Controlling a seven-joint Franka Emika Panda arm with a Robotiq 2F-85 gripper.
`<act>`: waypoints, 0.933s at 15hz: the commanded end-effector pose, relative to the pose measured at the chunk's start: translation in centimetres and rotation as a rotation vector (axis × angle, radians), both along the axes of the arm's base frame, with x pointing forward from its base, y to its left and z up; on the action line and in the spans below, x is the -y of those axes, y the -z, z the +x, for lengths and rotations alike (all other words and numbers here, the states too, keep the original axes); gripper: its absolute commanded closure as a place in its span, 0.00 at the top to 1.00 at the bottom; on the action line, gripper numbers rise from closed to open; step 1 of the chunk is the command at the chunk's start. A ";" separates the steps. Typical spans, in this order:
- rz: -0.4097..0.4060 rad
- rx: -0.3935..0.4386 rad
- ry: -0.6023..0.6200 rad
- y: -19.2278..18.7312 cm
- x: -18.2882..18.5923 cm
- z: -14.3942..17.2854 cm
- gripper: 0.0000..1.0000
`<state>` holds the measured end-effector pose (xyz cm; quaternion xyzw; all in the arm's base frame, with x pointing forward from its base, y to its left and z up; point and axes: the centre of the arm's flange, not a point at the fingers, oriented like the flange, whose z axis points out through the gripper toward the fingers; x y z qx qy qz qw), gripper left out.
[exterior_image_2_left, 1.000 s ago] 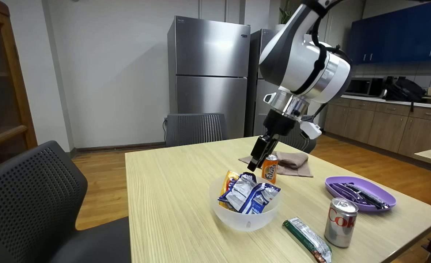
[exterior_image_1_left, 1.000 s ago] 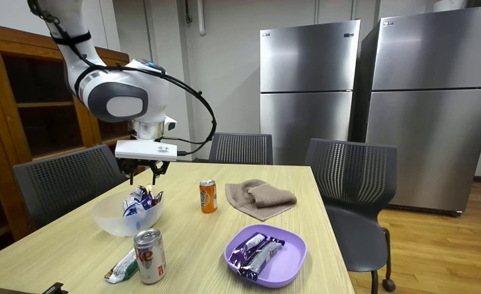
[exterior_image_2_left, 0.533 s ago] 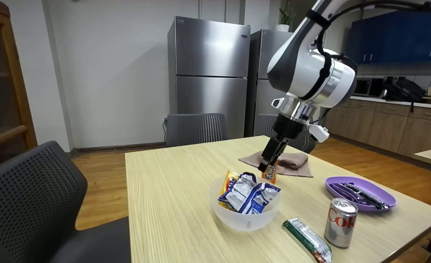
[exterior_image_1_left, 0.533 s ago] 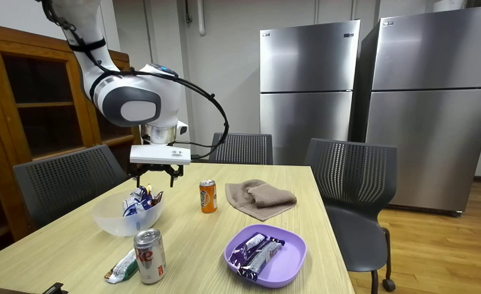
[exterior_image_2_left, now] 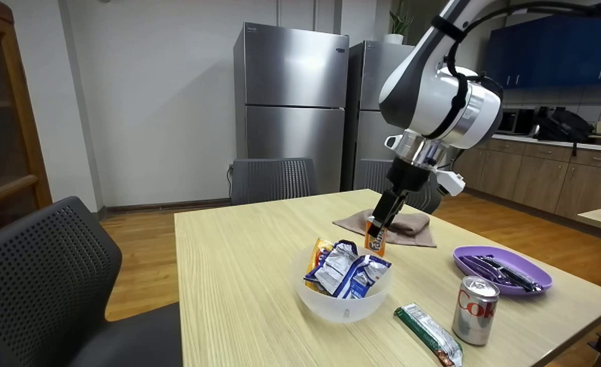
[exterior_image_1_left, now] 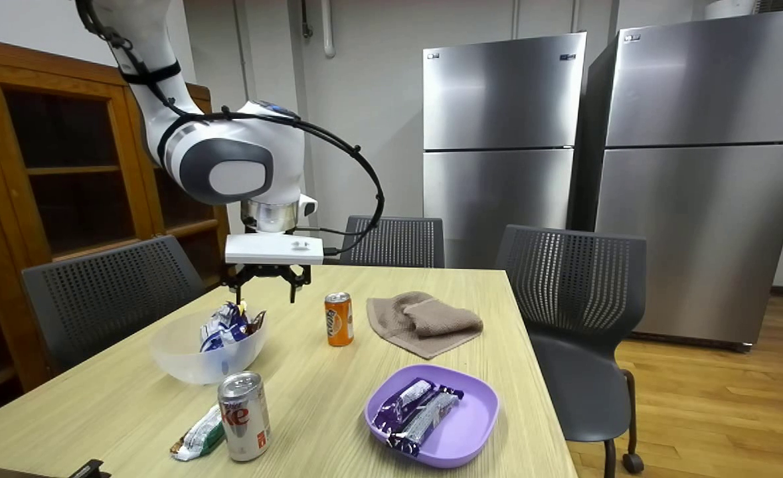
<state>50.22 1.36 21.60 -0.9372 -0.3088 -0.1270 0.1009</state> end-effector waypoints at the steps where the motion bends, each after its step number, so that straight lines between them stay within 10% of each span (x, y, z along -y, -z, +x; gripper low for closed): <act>1: 0.000 0.000 -0.001 0.0 -0.1 0.0 1.00; 14: -0.026 0.089 0.110 -4.9 -1.6 -3.6 1.00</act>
